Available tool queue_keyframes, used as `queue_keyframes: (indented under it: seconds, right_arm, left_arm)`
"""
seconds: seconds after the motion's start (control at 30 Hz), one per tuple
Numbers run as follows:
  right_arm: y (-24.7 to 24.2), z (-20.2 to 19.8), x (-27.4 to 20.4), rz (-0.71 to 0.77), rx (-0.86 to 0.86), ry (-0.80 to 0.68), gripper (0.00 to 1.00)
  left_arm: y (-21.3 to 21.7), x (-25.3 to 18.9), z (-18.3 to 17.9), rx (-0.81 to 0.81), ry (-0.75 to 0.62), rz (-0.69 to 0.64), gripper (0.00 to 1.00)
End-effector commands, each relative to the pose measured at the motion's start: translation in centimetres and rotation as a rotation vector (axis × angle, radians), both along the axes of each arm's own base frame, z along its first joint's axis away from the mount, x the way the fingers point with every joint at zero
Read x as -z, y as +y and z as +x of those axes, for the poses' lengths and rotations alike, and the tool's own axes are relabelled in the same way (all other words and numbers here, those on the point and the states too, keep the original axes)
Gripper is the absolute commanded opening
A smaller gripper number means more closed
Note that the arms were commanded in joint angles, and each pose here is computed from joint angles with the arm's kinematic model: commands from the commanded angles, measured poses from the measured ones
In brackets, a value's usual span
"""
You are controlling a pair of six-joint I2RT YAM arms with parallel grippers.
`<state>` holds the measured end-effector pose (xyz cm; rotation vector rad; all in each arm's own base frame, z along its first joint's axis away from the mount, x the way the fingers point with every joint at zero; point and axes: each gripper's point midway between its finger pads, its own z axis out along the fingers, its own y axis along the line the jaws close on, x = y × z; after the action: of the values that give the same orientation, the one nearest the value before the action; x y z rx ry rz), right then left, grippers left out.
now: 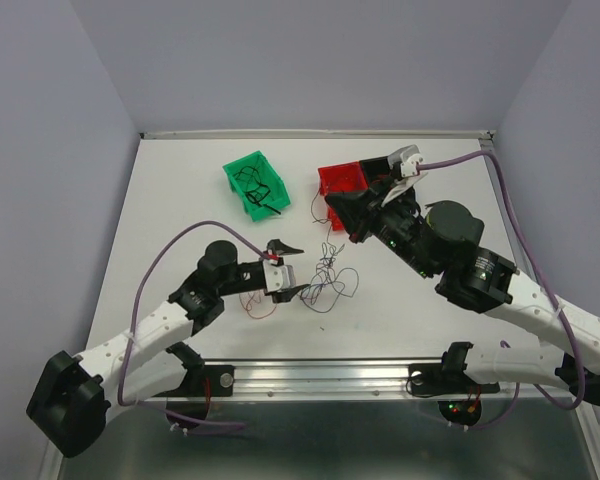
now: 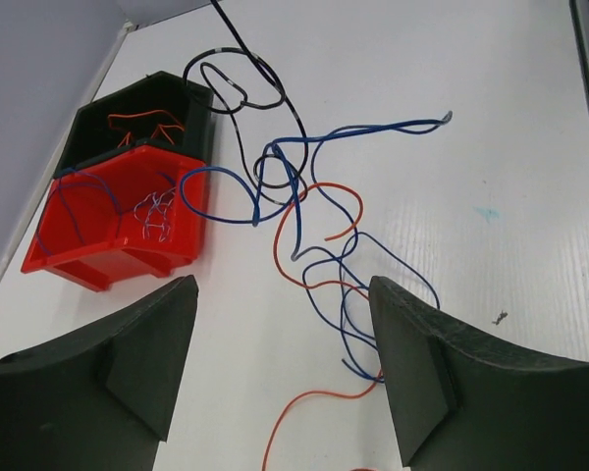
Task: Untangle the cables
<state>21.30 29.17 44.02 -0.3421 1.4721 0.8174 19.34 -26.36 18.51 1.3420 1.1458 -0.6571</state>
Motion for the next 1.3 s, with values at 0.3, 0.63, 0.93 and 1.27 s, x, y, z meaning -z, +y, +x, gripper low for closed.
queue_keyframes:
  seconds: [0.3, 0.63, 0.93, 1.27]
  right_arm:
    - [-2.2, -0.5, -6.8, 0.191, 0.039, -0.068, 0.01]
    - [-8.9, -0.8, -15.2, 0.354, 0.208, -0.158, 0.01]
    - [-15.8, -3.4, -26.5, 0.569, 0.282, -0.307, 0.01]
    - [-13.8, -1.7, -24.5, 0.506, 0.316, -0.277, 0.01]
  left_arm:
    - [-5.4, -0.9, 3.5, 0.017, 0.002, 0.004, 0.19]
    - [-4.9, 2.4, 4.5, -0.047, 0.030, 0.077, 0.00]
    - [-5.0, 4.1, 5.4, -0.092, 0.052, 0.132, 0.00]
    - [-5.3, 4.4, 3.2, -0.073, 0.008, 0.208, 0.08]
